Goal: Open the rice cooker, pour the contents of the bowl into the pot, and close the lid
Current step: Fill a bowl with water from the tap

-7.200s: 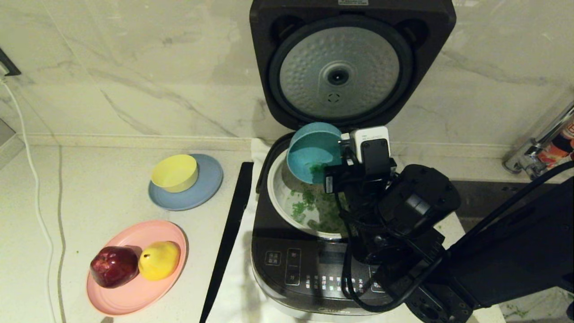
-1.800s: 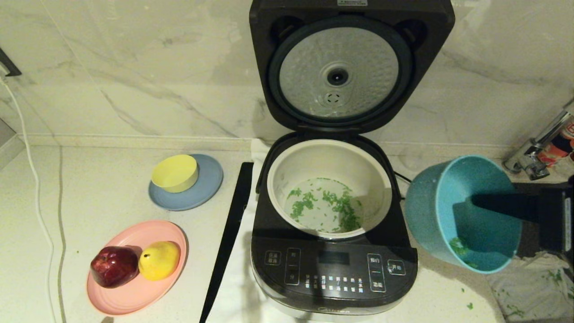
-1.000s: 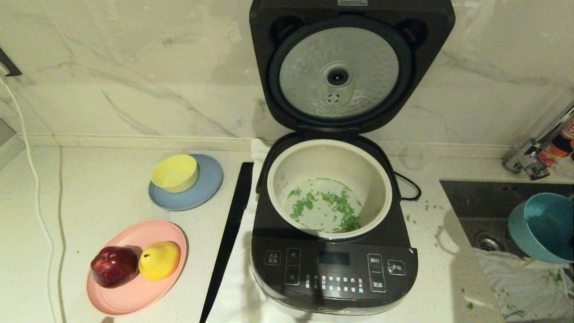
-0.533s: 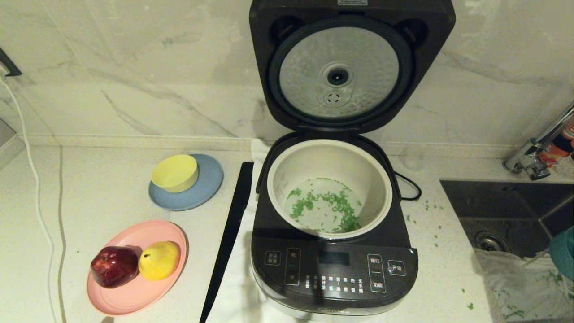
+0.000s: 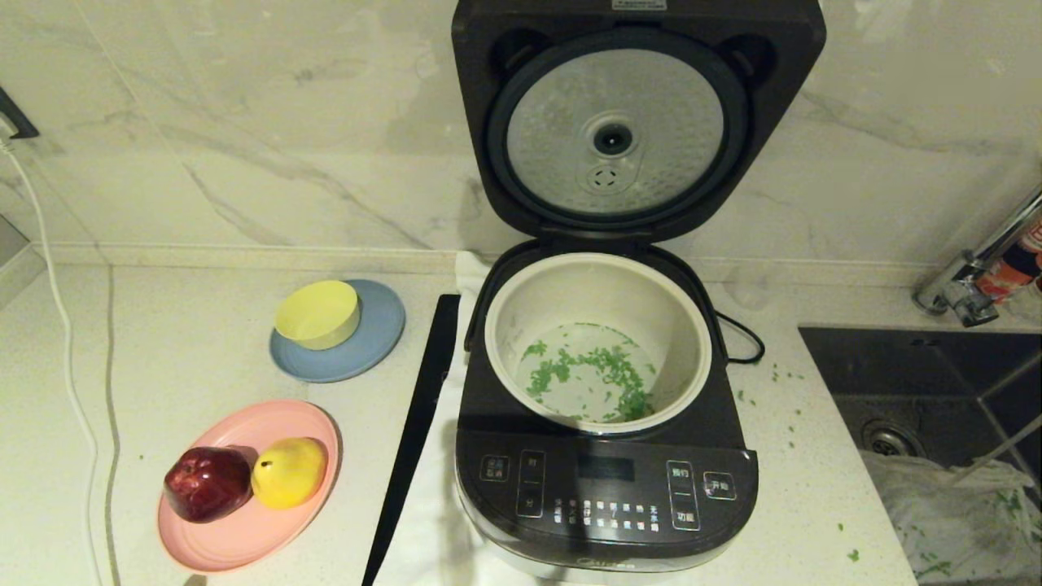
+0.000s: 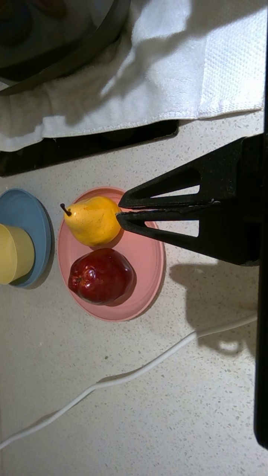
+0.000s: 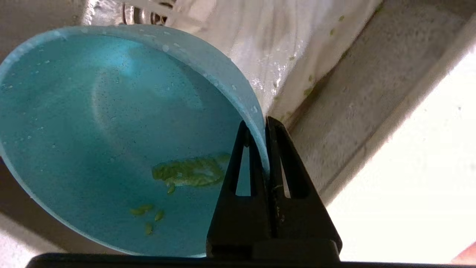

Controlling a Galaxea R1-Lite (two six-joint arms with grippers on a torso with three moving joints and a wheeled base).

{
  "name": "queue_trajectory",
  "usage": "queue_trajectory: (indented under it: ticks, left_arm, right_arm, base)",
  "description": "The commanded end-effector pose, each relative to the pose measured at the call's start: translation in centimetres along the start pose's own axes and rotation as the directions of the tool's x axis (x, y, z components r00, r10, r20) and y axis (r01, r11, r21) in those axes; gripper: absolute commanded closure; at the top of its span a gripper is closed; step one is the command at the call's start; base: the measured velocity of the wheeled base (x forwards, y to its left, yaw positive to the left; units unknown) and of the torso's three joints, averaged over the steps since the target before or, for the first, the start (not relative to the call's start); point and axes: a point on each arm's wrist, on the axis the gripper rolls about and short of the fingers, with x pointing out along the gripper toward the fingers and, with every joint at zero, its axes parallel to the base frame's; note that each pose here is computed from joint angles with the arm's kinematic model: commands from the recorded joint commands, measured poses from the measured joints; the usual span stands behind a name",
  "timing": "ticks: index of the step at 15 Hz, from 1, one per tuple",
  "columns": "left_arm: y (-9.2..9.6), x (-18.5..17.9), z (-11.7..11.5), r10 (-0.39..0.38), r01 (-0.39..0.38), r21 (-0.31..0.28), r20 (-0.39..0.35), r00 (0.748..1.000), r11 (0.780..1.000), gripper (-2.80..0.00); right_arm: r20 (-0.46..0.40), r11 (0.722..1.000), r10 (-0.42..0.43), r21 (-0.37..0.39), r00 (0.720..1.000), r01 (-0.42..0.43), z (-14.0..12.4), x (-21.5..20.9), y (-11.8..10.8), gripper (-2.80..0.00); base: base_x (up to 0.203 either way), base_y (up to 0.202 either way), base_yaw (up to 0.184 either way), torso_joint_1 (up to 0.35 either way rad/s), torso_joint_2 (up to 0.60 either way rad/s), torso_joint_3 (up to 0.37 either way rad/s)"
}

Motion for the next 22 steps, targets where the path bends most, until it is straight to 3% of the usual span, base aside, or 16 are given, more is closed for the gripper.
queue_trajectory:
  ticks: [1, 9, 22]
  left_arm:
    - [0.0, 0.0, -0.2, -0.001, 0.001, 0.000, -0.006, 1.000, 1.000, 0.00]
    - [0.0, 0.0, -0.2, -0.001, 0.001, 0.001, -0.006, 1.000, 1.000, 0.00]
    - [0.0, 0.0, -0.2, -0.001, 0.001, 0.001, -0.006, 1.000, 1.000, 0.00]
  right_arm:
    - [-0.008, 1.000, 0.001, 0.009, 1.000, -0.001, 0.2, 0.6, -0.3, 0.00]
    - [-0.005, 0.998, 0.004, 0.058, 1.000, -0.003, 1.8, 3.1, -0.7, 0.00]
    - [-0.013, 0.998, 0.033, 0.048, 0.999, -0.033, 3.0, 6.5, 0.9, 0.00]
  base:
    - [0.000, 0.000, 0.000, 0.000, 0.00, 0.000]
    - [0.000, 0.000, 0.000, 0.000, 0.00, 0.000]
    - [0.000, 0.000, 0.000, 0.000, 0.00, 0.000]
